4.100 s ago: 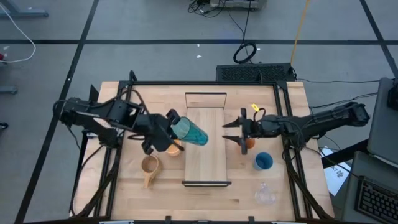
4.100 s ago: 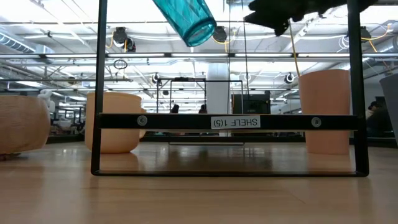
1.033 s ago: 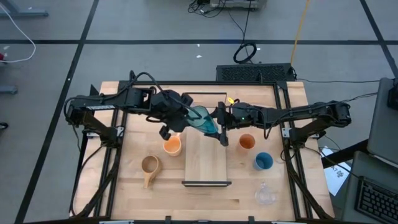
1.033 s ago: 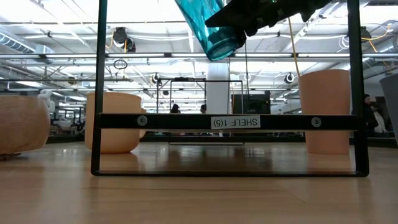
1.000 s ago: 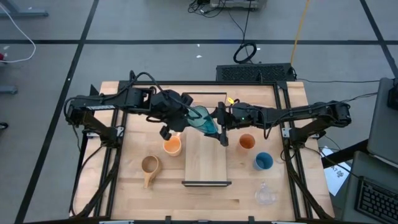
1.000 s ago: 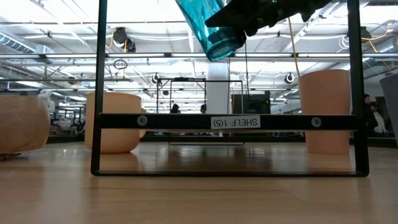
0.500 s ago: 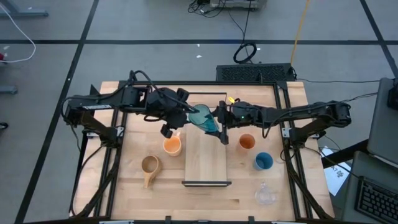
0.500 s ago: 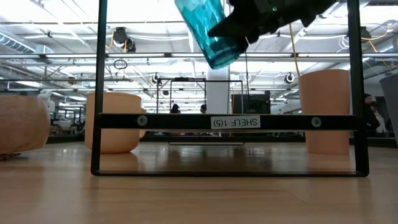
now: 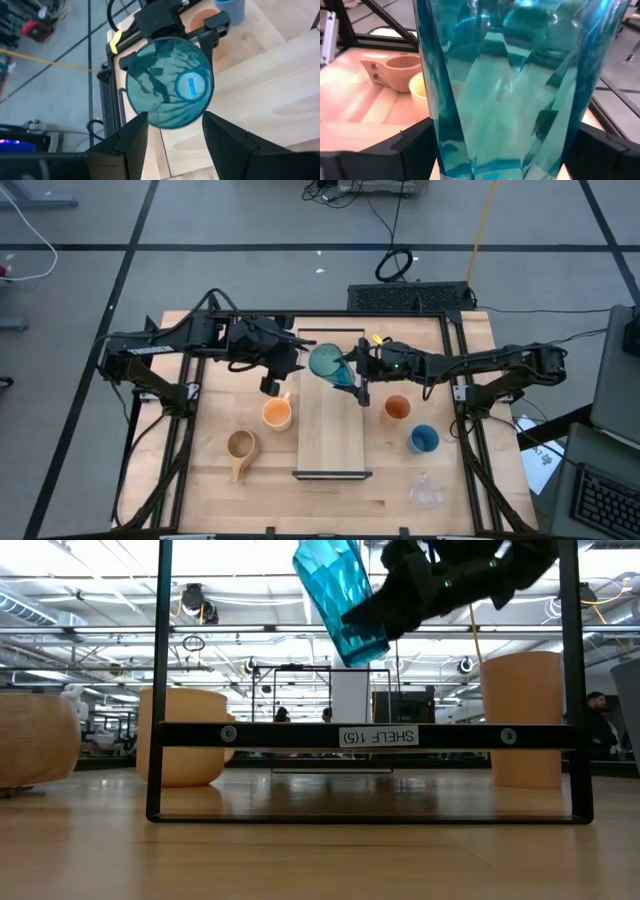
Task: Stack small to large cups/mugs on shelf
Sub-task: Put the light blue cup on the shelf
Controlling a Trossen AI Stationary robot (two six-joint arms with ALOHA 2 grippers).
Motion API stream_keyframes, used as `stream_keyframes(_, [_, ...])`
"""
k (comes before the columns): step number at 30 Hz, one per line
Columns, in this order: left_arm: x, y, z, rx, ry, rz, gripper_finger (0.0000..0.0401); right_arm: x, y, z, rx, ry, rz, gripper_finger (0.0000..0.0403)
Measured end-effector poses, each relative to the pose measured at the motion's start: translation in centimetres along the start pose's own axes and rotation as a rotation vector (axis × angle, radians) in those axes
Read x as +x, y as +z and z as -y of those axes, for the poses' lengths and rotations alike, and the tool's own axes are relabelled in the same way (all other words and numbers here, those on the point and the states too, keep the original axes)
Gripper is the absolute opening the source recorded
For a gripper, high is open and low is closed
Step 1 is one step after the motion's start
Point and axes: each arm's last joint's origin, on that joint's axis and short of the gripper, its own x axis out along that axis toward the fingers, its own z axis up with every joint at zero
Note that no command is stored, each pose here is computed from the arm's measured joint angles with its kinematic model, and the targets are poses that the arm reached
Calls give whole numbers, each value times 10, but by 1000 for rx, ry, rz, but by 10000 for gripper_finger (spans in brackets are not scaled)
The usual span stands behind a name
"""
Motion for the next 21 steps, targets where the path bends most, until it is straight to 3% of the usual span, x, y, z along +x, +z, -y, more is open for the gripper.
stream_keyframes(6, [15,-11,5,-30,5,-33,189,-4,-13,17,-24,-58,24,339])
stream_keyframes(14, [52,-36,8,-86,129,7,189,-9,-16,39,-32,27,66,339])
stream_keyframes(21, [71,-51,10,-162,230,33,189,-14,-28,46,-20,2,87,339])
